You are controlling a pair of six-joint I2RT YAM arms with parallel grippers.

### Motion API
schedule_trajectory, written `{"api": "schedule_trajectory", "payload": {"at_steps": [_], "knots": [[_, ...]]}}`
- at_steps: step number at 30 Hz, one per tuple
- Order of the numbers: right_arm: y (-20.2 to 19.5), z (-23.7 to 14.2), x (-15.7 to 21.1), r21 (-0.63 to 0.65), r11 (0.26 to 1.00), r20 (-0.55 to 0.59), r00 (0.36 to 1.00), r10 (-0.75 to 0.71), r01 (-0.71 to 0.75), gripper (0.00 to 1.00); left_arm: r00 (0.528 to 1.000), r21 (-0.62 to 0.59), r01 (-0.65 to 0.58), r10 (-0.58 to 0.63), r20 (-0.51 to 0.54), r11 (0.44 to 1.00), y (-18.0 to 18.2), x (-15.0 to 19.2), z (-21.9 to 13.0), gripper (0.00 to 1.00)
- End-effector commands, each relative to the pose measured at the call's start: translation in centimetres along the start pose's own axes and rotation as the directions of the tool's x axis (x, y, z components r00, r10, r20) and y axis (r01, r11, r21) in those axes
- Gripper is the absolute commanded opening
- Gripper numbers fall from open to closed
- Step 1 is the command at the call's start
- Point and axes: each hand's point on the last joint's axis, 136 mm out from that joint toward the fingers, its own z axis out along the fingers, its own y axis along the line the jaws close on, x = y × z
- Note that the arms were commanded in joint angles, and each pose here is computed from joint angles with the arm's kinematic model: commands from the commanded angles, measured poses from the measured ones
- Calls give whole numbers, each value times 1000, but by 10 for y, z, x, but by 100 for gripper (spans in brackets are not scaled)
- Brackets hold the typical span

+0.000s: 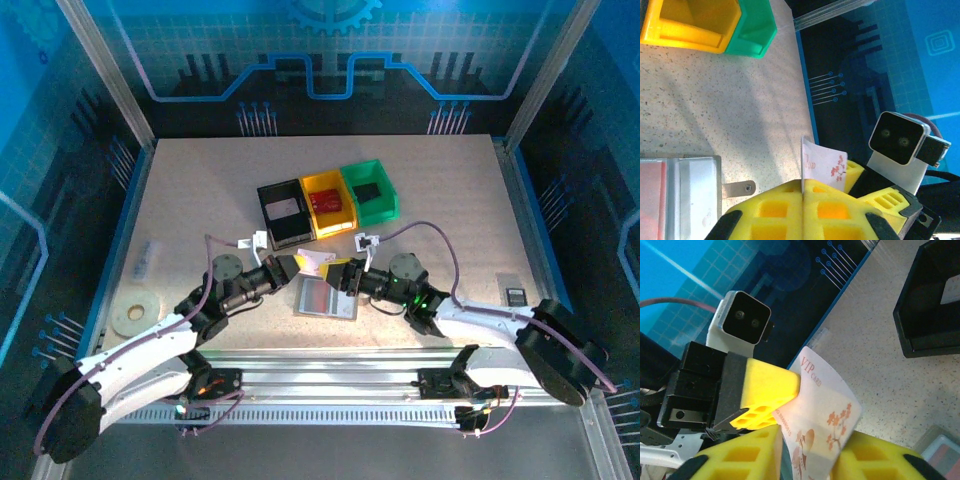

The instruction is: Take the credit cards out of the card holder

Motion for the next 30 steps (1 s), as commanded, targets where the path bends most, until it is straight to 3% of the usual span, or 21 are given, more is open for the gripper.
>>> {"api": "schedule_trajectory", "payload": {"at_steps": [1, 13, 15, 21, 28, 30], "knots": [[23, -2, -9, -70, 996, 19, 998, -59, 61, 22, 999, 6, -14, 14, -42, 1000, 4, 11, 2, 0], [24, -10, -11, -67, 996, 11, 998, -58, 59, 11, 998, -12, -26, 25, -57, 1000, 8, 12, 3, 1], [24, -12, -13, -65, 996, 14, 998, -59, 59, 7, 998, -13, -29, 28, -52, 1000, 6, 9, 2, 16], [23, -18, -19, -56, 997, 23, 998, -59, 60, 1, 998, -23, -54, 53, -42, 998, 0, -3, -1, 47], [12, -23, -37, 4, 998, 1, 998, -65, 65, 0, 987, -127, -155, 147, -71, 980, -6, -28, -23, 65], [8, -19, -41, 42, 995, -55, 995, -85, 87, 0, 983, -170, -179, 167, -81, 969, -7, -39, -34, 70]]}}
